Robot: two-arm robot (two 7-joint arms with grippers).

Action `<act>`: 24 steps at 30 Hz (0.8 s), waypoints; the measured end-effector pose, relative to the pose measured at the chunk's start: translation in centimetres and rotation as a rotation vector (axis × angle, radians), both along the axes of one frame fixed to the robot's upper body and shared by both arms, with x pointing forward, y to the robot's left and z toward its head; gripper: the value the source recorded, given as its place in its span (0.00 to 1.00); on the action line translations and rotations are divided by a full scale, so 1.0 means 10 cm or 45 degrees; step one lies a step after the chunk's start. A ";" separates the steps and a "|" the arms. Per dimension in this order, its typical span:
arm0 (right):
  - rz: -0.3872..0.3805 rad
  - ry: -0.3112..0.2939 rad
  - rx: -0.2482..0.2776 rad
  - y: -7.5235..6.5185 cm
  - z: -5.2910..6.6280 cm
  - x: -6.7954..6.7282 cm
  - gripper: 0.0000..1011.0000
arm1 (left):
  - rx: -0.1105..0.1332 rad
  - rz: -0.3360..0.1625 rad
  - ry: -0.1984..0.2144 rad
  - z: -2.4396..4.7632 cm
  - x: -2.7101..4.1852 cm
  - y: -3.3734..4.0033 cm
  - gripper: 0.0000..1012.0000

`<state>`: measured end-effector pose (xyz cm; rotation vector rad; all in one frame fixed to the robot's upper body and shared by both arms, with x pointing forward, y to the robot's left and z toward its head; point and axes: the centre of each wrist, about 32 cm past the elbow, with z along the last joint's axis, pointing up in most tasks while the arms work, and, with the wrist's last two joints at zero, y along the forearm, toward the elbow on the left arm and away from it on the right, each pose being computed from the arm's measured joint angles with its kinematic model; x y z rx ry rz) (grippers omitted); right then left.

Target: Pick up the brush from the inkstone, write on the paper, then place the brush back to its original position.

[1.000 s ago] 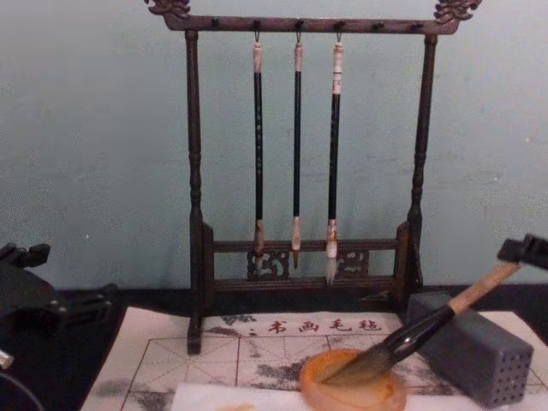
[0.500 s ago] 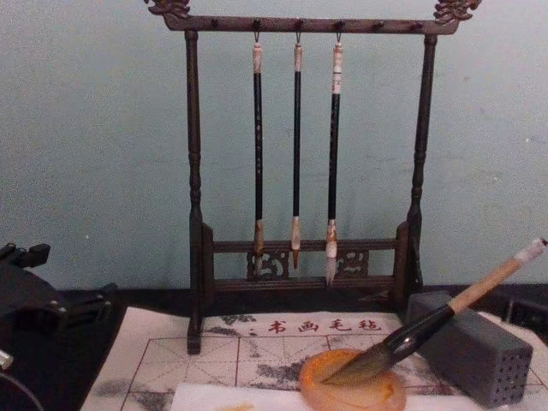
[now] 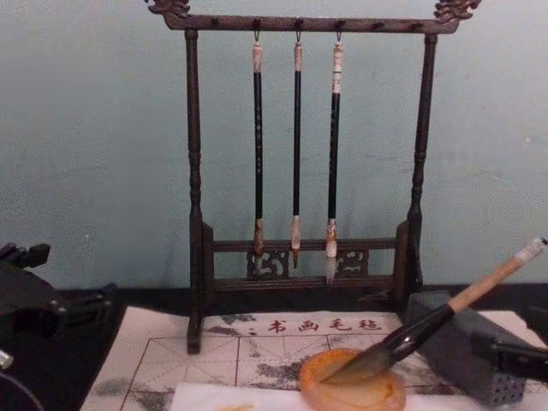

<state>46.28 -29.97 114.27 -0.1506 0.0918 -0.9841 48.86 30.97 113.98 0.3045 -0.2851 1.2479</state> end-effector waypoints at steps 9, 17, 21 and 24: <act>0.048 -0.041 -0.132 0.00 -0.01 0.00 0.99 | 0.000 0.000 0.000 0.000 0.000 0.000 0.99; 0.077 -0.034 -0.192 -0.01 0.00 0.00 0.99 | 0.000 0.000 0.000 0.000 0.000 0.000 0.99; 0.085 -0.025 -0.212 -0.01 0.00 0.00 0.99 | 0.000 0.000 0.000 0.000 0.000 0.000 0.99; 0.088 -0.020 -0.221 -0.01 0.01 0.01 0.99 | 0.000 0.000 0.000 0.000 0.000 0.000 0.99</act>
